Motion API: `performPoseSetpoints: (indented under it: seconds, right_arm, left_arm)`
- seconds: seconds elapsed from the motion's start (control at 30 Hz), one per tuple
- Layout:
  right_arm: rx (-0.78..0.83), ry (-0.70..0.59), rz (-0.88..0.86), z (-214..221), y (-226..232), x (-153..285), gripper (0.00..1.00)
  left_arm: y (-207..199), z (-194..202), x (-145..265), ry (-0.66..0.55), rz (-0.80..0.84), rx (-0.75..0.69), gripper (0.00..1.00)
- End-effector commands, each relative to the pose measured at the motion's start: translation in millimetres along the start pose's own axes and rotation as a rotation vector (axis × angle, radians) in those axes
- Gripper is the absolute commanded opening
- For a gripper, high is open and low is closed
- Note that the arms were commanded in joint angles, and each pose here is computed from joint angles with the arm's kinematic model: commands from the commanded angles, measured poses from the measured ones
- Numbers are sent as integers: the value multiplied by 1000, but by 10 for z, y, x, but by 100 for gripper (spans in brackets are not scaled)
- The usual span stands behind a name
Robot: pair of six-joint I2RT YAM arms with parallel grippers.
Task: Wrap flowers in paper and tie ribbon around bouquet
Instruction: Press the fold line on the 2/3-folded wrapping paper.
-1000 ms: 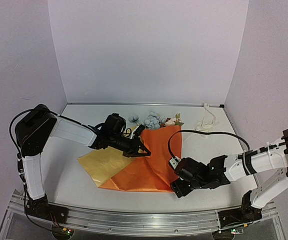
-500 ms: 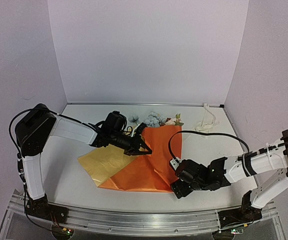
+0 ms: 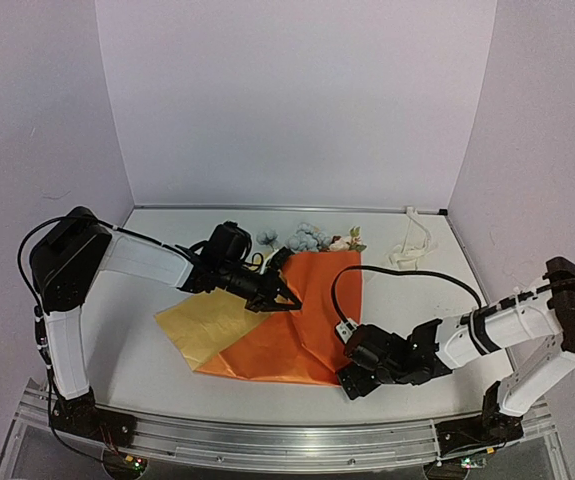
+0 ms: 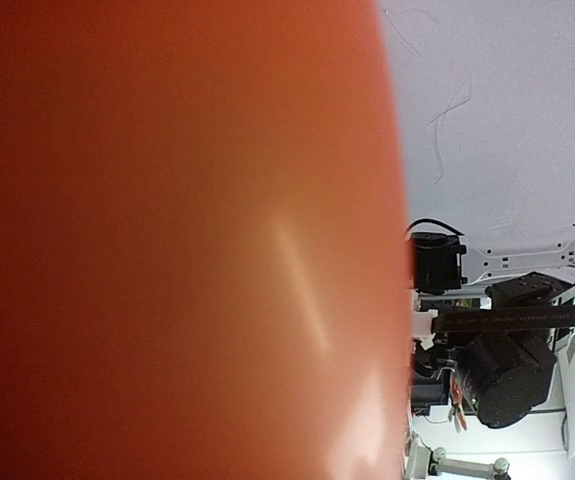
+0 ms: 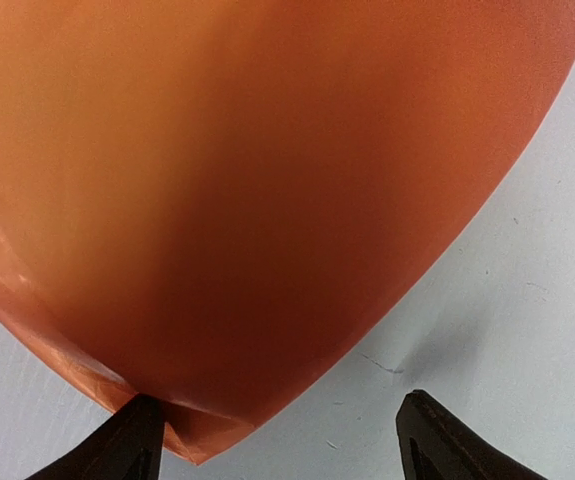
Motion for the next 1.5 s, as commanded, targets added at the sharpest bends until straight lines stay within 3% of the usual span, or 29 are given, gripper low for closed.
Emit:
performPoseSetpoints:
  seconds: [0.0,0.53,0.9,1.13,1.2,1.37,1.47]
  right_arm:
    - [3,-11,44,31,-21,-47,82]
    - [106,-5,271,162,-490,241,80]
    - [86,8,107,11,-247,404,83]
    - [23,52,-83,-55,-72,621,85]
    - [-68,91,-124,-81,-90,631,80]
    - [-248,182,-252,-174,-29,592,51]
    - [-290,216,-301,-241,71,561,42]
  left_arm:
    - [-325,-202,115,-24,72,-57,0]
    - [-397,-394,195,-71,17,10,0]
    - [-72,-192,223,-60,-147,141,0]
    - [113,-71,235,-72,-213,168,0]
    - [143,-61,238,-78,-223,170,0]
    - [149,-50,260,-95,-233,165,0]
    - [113,-55,304,-114,-237,155,0]
Point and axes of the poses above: each gripper's point midway between its finger pads, its own x axis back along the fingers, its own y axis along the line the jaws close on, z = x × y, the point moved 4 cm from there along x, back along the fingers, and after that the axes turned 5 degrees about -x, right-handed, at the moved point
